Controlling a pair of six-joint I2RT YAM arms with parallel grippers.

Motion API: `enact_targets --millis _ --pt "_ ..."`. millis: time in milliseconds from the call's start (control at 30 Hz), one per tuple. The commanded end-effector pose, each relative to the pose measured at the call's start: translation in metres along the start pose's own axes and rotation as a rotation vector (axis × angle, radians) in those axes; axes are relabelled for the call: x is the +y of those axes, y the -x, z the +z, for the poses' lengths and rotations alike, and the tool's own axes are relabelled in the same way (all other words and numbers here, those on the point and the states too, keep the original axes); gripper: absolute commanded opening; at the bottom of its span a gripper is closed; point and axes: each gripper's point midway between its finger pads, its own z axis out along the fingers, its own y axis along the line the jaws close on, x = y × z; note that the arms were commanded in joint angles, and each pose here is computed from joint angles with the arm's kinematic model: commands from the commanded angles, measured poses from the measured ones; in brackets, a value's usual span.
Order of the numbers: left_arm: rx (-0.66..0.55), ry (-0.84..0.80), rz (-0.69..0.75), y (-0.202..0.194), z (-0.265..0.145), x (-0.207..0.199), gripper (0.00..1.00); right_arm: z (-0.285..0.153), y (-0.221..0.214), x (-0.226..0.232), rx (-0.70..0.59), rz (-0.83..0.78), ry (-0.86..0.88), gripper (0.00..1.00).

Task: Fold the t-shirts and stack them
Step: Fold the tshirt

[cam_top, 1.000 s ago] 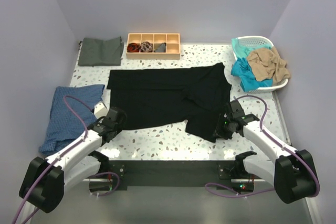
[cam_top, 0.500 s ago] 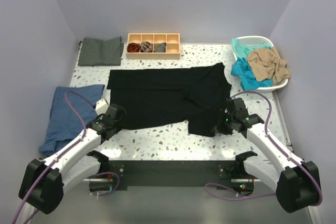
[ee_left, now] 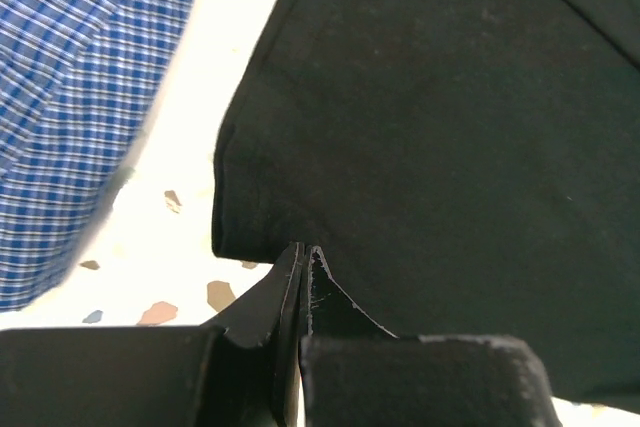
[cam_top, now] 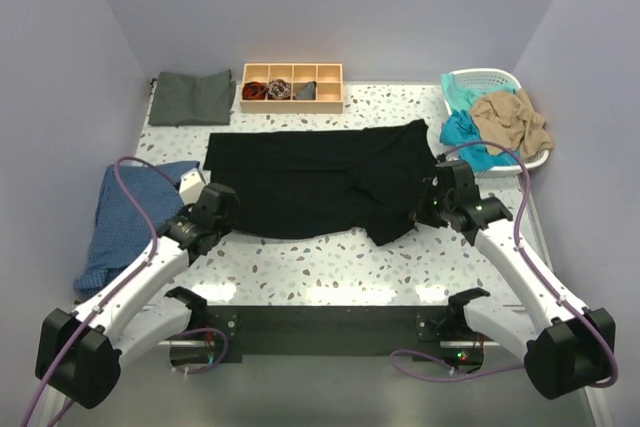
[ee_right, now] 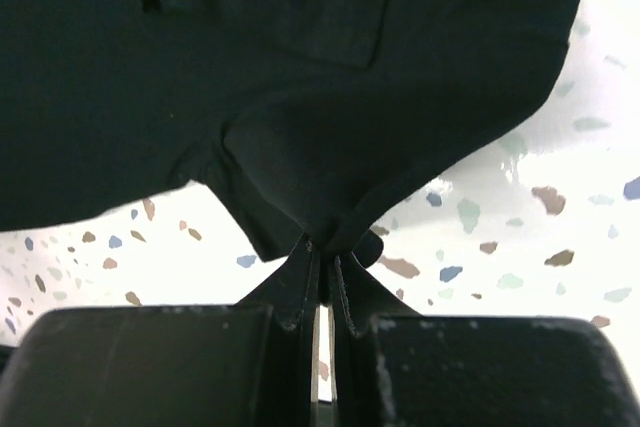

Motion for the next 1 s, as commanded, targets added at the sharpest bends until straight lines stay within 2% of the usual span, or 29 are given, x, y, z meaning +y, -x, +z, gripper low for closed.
enact_targets --millis 0,133,567,967 --pt "-0.088 0.040 0.023 0.029 -0.005 -0.002 0.00 -0.008 0.044 0.010 -0.126 -0.053 -0.020 0.00" --pt "-0.112 0.066 0.035 0.039 -0.001 -0.001 0.00 -0.007 0.064 0.008 -0.160 -0.087 -0.068 0.00" --pt "-0.159 0.056 0.042 0.077 0.027 -0.012 0.00 0.014 0.108 0.023 -0.198 -0.102 -0.063 0.00" --pt "-0.145 0.063 0.082 0.099 0.073 -0.037 0.00 0.073 0.134 0.030 -0.116 -0.095 -0.062 0.00"
